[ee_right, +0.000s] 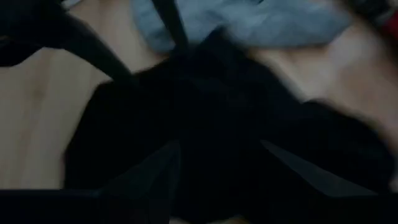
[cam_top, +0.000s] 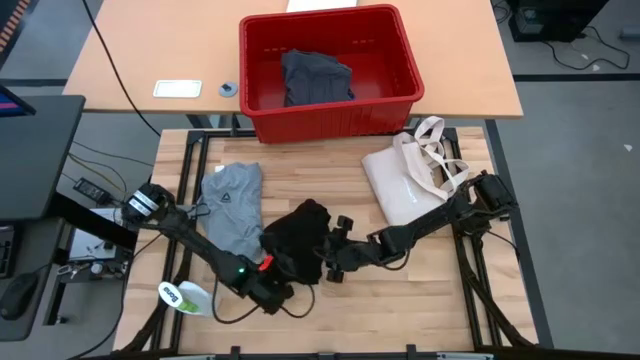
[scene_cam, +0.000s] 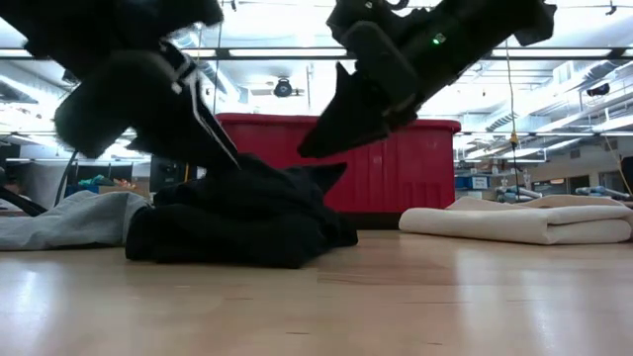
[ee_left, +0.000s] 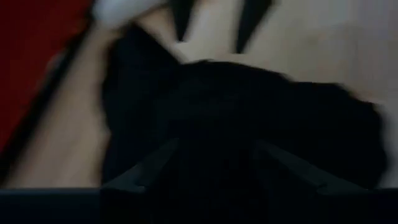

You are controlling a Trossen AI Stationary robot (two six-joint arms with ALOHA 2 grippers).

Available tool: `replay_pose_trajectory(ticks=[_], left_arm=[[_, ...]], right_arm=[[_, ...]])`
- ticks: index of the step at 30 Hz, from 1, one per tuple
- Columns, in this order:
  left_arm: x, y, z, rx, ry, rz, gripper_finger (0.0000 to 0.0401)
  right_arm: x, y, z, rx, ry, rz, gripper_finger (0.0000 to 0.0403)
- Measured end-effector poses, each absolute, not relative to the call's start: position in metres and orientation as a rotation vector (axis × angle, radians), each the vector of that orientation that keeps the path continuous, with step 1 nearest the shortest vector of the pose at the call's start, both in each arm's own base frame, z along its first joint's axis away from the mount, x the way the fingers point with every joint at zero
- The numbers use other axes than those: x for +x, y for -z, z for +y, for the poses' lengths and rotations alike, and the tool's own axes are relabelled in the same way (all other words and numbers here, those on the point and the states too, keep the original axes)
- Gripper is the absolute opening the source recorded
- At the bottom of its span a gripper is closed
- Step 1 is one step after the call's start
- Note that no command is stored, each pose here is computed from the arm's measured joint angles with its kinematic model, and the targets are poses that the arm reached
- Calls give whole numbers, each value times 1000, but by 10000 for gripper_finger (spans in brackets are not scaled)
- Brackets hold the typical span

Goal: Fold Laundry from Bin
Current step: Fold the black shirt

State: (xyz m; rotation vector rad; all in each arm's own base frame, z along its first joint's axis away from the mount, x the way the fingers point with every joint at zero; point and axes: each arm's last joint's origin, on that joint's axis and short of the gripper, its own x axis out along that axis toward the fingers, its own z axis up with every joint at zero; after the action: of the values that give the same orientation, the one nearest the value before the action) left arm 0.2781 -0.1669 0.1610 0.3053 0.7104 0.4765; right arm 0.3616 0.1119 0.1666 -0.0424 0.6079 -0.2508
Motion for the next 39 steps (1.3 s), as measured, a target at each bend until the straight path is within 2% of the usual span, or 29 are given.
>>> replay_pose_trajectory(ticks=[4,10,18,21,24,27,31,35,39], left_arm=[[291,-149,-165,307,-316,745,203],[300,-148,-159,307,-293,738,203],[338,-172,-136,107,-306,462,203],[344,-181,-131,161,-296,409,203],[343,-192,-137,237,-206,370,203],[339,-192,-145,299,-114,382,203],[334,-187,-153,337,-83,430,206],[328,-181,-157,344,-72,488,232],[322,-173,-155,425,-56,586,285]], right_arm=[[356,-162,116,-34,251,664,219],[338,-155,129,-89,320,757,219],[288,-183,150,-156,450,794,219],[267,-198,154,-203,505,770,219],[249,-209,158,-203,539,741,219],[237,-213,163,-213,543,717,219],[227,-210,168,-244,541,684,219],[219,-199,166,-226,561,678,219],[212,-184,162,-189,578,687,219]])
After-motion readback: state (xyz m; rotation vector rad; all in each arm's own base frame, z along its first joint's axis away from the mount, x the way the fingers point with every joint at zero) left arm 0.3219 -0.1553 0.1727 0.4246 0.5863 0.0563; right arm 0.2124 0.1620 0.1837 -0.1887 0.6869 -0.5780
